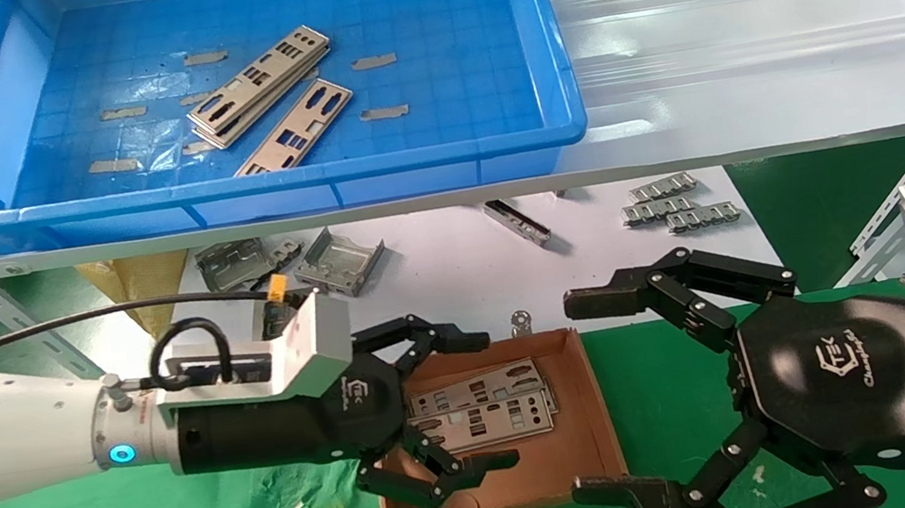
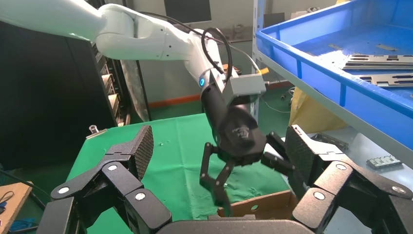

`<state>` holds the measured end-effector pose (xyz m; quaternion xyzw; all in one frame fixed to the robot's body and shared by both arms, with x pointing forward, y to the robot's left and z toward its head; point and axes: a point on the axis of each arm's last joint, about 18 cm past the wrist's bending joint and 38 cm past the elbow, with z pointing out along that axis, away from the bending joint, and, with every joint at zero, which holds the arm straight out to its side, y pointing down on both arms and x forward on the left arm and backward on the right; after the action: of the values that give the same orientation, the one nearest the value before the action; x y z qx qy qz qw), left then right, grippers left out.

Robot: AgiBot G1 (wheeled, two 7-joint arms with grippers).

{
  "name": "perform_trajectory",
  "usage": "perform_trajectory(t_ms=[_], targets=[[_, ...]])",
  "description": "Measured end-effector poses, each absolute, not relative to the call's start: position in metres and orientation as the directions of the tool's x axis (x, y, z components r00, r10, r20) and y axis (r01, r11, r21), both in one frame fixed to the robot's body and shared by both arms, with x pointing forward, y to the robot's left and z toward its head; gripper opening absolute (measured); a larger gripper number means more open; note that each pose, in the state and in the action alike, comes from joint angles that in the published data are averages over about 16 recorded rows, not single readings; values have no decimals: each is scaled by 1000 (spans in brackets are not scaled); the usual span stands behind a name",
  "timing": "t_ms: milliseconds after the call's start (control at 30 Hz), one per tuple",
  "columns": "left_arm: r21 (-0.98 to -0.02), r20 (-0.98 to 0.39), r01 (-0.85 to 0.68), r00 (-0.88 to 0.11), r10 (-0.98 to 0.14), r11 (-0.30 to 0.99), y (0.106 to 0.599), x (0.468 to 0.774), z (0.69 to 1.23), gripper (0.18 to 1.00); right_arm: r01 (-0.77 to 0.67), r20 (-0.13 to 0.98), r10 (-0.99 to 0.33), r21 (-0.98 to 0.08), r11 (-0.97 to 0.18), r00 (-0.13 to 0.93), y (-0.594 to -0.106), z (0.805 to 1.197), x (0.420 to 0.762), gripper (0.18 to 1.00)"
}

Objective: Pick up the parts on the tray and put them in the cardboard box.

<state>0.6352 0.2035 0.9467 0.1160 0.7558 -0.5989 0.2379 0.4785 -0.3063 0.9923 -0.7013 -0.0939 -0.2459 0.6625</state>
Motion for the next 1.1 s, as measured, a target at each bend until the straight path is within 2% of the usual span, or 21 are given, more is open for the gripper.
perform_trajectory(t_ms=[533,1100], targets=[[-877,-478,455,-861,-173,157,241,602,959,1001,458,469,-194,-883,-105,861,-306,992,479,1000],[-882,-472,460,-858,-202,102,277,550,975,1001,458,469,-194,-883,-105,861,-306,992,479,1000]])
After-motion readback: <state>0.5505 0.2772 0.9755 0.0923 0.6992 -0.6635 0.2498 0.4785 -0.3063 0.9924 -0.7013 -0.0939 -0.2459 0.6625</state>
